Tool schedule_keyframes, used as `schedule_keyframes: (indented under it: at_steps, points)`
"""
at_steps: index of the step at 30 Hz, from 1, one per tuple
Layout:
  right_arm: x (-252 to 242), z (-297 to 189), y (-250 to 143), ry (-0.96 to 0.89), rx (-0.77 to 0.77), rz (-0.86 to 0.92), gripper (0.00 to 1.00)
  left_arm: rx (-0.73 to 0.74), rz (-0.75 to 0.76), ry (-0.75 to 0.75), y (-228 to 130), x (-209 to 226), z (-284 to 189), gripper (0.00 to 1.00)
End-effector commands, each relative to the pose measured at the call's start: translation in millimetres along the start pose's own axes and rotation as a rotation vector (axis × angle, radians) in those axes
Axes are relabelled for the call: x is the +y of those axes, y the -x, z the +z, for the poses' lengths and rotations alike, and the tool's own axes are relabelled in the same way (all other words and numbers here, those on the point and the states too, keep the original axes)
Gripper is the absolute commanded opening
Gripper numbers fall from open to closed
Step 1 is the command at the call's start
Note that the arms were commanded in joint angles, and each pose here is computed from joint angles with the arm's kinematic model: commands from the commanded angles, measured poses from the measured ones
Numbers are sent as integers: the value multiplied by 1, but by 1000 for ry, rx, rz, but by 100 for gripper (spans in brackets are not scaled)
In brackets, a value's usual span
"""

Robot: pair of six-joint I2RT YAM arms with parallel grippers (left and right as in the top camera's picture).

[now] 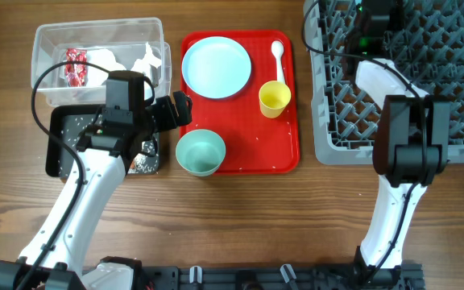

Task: Sort waste into correct bins and load items into the dishwasher rack
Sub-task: 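Carry the blue bowl right and set it into the dish rack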

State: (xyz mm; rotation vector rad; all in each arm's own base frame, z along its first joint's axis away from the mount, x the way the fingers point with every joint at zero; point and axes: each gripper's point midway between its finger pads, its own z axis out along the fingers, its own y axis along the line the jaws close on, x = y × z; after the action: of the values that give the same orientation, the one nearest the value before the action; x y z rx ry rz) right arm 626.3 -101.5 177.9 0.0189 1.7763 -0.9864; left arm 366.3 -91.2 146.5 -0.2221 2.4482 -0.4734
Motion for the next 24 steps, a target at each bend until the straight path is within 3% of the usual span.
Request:
schedule_keyframes:
  at_steps: [1, 6, 12, 22, 23, 24]
  points:
    - [38, -12, 3, 58, -13, -88, 4, -8, -9, -10, 4, -2, -2, 100]
    - [53, -19, -4, 97, 17, -130, 4, -8, -9, -10, 4, -2, -2, 100]
    - [10, -11, 13, -71, -30, -43, 4, -8, -9, -10, 4, -2, -2, 100]
    - [22, -2, -13, -38, 24, -61, 5, -8, -9, -10, 4, -2, -2, 100]
    - [27, -5, -13, -27, 31, -81, 9, -8, -9, -10, 4, -2, -2, 100]
    - [31, -7, -15, -15, 40, -128, 21, -8, -9, -10, 4, -2, -2, 100]
